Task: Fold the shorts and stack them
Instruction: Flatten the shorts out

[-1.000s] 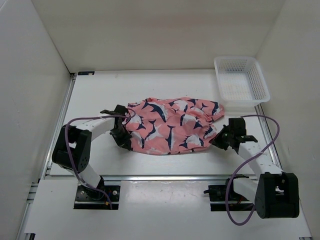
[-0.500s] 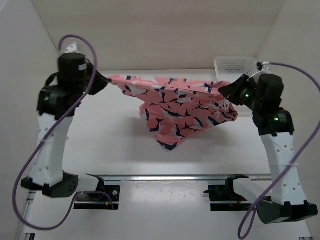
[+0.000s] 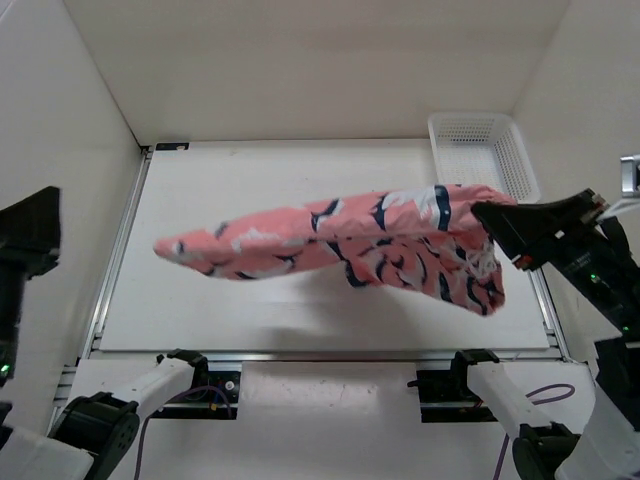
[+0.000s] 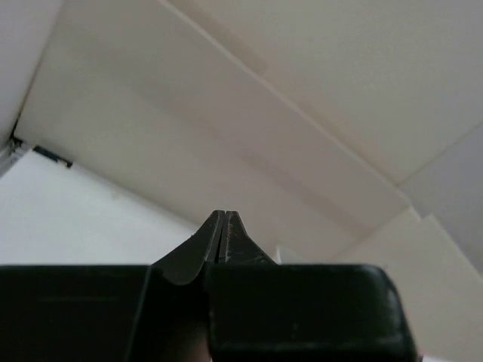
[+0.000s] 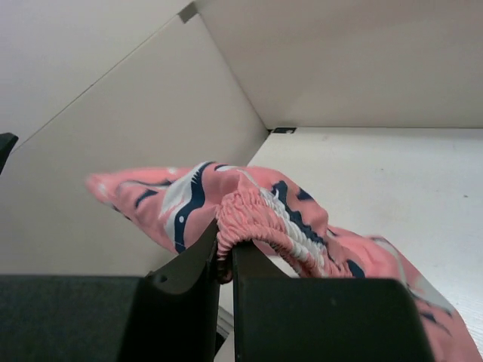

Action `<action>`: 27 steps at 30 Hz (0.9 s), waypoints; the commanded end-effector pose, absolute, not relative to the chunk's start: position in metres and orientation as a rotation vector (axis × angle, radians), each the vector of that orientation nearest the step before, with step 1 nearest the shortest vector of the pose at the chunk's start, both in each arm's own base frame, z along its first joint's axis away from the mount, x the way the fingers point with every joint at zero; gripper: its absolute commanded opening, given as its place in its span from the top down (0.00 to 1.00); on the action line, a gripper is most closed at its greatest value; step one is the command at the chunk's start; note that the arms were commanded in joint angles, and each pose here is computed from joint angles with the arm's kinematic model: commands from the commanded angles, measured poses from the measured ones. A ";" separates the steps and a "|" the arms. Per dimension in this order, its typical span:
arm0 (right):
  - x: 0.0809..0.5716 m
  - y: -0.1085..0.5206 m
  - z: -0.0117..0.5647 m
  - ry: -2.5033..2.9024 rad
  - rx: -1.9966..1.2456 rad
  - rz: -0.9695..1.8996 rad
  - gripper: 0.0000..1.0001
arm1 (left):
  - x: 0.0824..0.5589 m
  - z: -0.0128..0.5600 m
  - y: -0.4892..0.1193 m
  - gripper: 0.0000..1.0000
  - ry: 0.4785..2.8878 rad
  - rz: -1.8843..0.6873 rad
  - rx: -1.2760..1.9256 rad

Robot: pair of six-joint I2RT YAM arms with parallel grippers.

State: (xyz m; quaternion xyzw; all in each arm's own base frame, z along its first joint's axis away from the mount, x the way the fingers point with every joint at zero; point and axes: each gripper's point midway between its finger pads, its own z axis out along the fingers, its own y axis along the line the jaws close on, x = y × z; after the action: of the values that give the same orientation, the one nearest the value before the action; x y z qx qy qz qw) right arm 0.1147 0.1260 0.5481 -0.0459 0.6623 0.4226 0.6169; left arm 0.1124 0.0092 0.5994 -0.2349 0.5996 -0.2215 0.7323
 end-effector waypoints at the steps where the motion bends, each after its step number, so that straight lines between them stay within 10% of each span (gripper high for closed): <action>1: 0.093 0.134 0.548 1.555 -0.113 1.062 1.00 | 0.096 0.604 0.038 0.89 1.263 -0.384 -0.575; 9: 0.115 0.135 0.533 1.625 -0.076 1.061 1.00 | 0.152 0.574 -0.004 0.89 1.449 -0.418 -0.464; 16: 0.168 0.133 0.465 1.795 -0.004 0.992 1.00 | 0.239 0.411 -0.105 0.89 1.982 -0.589 -0.272; 27: 0.252 0.176 0.467 1.777 -0.140 1.169 1.00 | 0.269 0.329 -0.093 0.78 2.200 -0.430 -0.367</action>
State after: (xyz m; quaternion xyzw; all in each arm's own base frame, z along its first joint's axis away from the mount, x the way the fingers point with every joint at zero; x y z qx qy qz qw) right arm 0.2396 0.1574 0.4211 0.0055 0.7831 0.4426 0.4369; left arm 0.2703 -0.1023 0.2988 -0.1405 0.9004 -0.1600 0.3794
